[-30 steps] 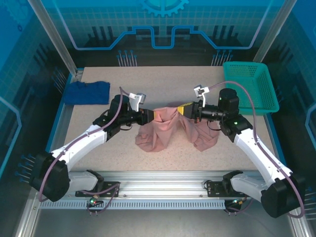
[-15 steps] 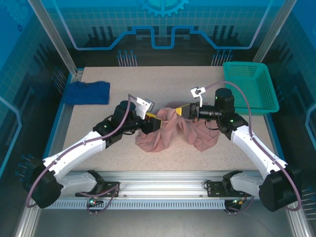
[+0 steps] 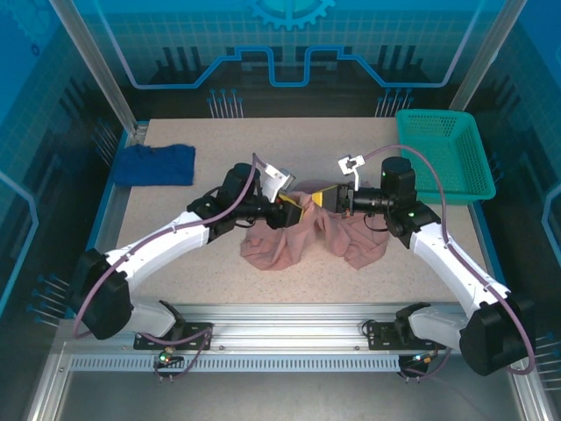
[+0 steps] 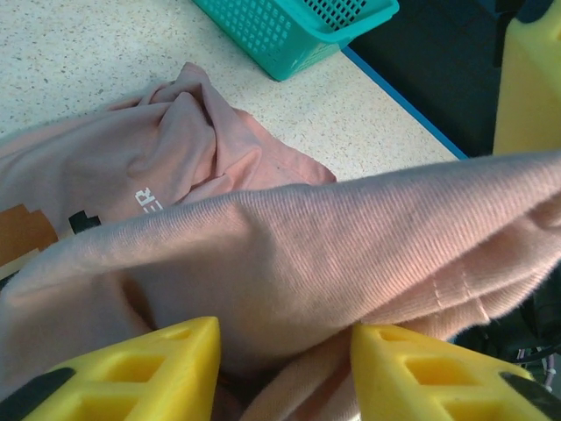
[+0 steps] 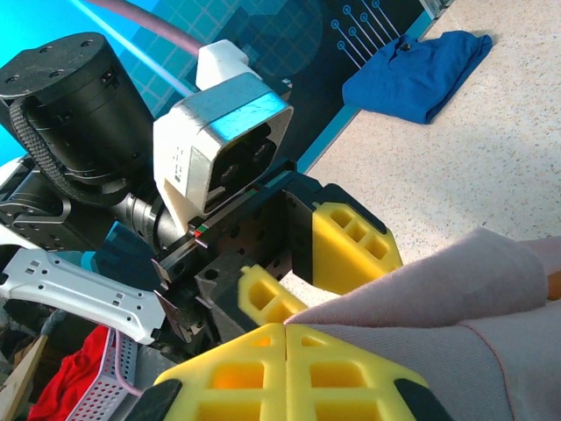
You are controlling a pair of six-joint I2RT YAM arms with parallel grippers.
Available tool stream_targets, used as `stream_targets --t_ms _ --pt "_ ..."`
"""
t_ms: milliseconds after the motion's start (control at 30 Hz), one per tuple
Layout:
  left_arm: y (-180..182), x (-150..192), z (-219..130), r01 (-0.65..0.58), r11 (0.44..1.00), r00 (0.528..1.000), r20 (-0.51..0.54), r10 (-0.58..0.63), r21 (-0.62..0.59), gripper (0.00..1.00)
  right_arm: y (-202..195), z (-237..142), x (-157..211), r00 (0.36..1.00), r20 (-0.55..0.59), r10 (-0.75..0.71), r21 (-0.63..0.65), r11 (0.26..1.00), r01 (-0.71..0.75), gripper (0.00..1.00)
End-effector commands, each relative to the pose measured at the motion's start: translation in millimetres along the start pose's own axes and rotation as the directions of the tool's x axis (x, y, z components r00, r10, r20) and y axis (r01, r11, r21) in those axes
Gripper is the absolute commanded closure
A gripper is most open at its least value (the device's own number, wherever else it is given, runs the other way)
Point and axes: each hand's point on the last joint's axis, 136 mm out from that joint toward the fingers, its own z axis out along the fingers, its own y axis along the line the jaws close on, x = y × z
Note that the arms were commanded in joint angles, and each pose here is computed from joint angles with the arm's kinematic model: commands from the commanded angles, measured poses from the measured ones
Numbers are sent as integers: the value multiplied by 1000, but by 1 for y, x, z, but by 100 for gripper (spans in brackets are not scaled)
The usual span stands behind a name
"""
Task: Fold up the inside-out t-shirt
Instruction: Turn the T-shirt inside out at the center of the table.
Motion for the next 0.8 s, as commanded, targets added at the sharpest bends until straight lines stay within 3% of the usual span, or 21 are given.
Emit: stream_targets --t_ms 0,133,233,367,467,667,767 --pt "-9 -11 6 -32 998 999 9 32 46 63 1 -6 2 1000 1 -19 -1 1000 19 100" --pt "-10 -16 10 -21 997 1000 15 20 73 81 0 -12 2 1000 7 -26 13 1000 26 100" --pt "-16 -20 5 -6 995 1000 31 3 100 100 -11 -19 1 1000 14 -23 70 997 22 100" --pt "-43 -26 -17 28 977 997 60 -42 213 100 -31 -28 -3 997 -3 -79 282 956 77 100" --pt "-63 -28 -37 62 953 994 71 -87 298 100 -36 -27 -7 995 2 -103 341 935 96 100" --pt "-59 -31 -61 119 951 981 117 -157 286 100 -45 -22 -8 992 -33 -123 399 908 126 100" --pt "-53 -31 -63 134 952 978 119 -172 276 100 -46 -24 -3 985 -87 -146 435 884 170 89"
